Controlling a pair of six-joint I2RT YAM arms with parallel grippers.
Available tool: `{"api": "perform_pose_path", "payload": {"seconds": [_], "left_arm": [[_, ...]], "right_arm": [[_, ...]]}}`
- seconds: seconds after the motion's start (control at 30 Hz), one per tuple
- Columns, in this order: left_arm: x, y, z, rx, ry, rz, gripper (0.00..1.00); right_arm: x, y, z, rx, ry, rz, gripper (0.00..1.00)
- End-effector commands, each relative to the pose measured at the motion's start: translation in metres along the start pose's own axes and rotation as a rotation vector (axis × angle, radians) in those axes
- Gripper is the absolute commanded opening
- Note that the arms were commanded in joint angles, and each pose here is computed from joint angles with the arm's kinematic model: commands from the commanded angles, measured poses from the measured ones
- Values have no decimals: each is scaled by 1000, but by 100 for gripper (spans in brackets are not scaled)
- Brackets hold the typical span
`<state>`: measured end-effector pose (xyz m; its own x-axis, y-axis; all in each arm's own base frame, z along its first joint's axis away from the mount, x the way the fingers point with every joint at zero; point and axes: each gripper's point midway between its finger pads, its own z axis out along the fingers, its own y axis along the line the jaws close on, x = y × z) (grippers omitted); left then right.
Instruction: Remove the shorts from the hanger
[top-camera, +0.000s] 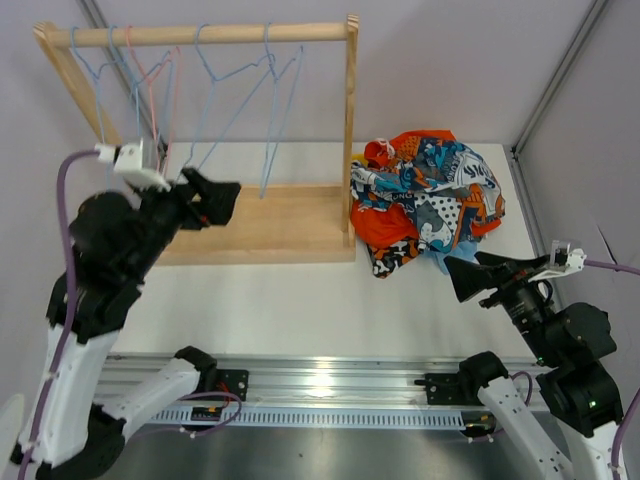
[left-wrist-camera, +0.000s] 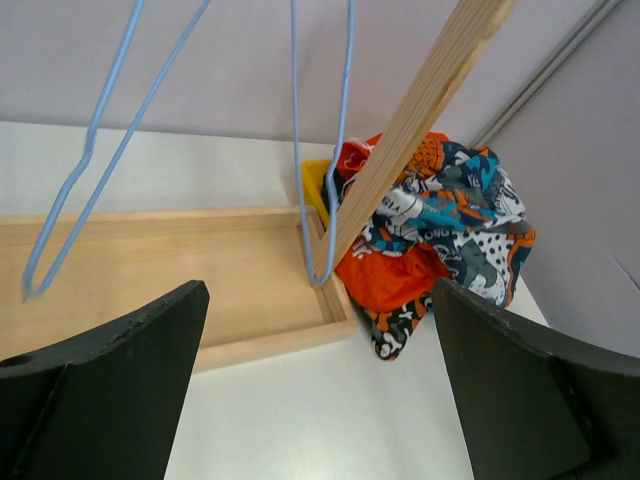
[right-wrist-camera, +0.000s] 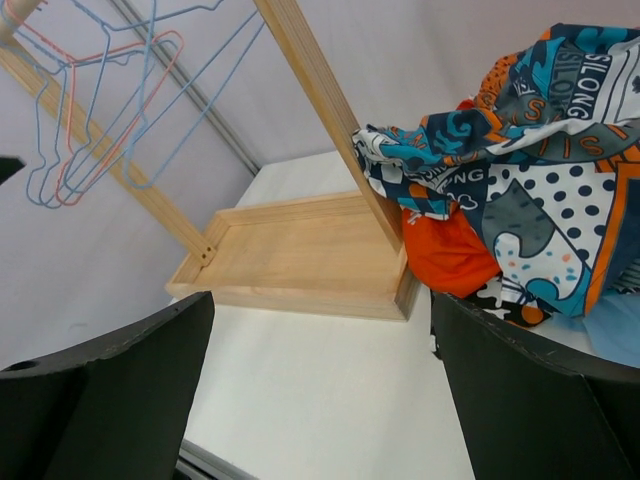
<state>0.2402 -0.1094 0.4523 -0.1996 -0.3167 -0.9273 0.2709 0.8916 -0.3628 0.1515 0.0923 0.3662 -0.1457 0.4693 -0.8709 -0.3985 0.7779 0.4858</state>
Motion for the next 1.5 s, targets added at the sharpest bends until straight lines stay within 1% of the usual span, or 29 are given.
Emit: {"api": "perform_pose_path", "payload": {"seconds": [0.0,0.03,0.1,0.13,0.17,0.2,0.23,0.27,0.33,0.37,0.4,0.47,0.5,0.57,0.67,0.77,0.87,1.03,1.3,1.47], "left_arm": [[37,27,-21,-44,0,24,99],[45,35,-43,-44,-36,15,99],[53,49,-61,-82,-84,-4,99],[76,63,-61,-118,-60,0,99],[71,68,-82,-117,-128,-13,99],[70,78,-91,-153,-167,-15,99],[82,88,-93,-183,-161,-10,99],[80,94,-109,-189,-217,-20,99],[88,109,-114,-236,-256,-12,99],[91,113,-123,-233,-301,-20,99],[91,118,-127,-244,-332,-28,99],[108,127,-124,-253,-344,-33,99],[108,129,-133,-242,-390,-53,99],[121,143,-132,-303,-382,-96,99],[117,141,-128,-293,-396,-40,99],[115,140,-123,-291,-404,-20,99],[116,139,-120,-283,-406,1,99],[106,134,-114,-258,-450,36,99],[116,120,-104,-168,-415,97,99],[117,118,-101,-160,-414,112,99]], "right_arm": [[5,-3,-8,17,38,-21,99],[7,-5,-9,27,44,-19,100],[11,-13,-10,68,59,-18,99],[11,-16,-11,85,60,-17,99],[12,-26,-12,139,57,-22,99],[13,-31,-12,163,58,-26,99],[15,-35,-12,185,66,-34,99],[18,-44,-14,228,74,-43,99],[23,-54,-14,274,84,-41,100],[22,-56,-14,281,76,-41,100],[23,-56,-13,280,77,-42,99],[21,-55,-10,274,64,-46,99],[21,-56,-9,272,66,-56,99],[20,-56,-4,272,72,-68,99],[24,-55,5,258,91,-87,100],[35,-55,15,238,141,-89,99],[38,-54,17,223,157,-99,99],[35,-50,11,193,127,-114,100],[31,-49,5,187,96,-125,99],[30,-50,3,189,85,-123,99]]}}
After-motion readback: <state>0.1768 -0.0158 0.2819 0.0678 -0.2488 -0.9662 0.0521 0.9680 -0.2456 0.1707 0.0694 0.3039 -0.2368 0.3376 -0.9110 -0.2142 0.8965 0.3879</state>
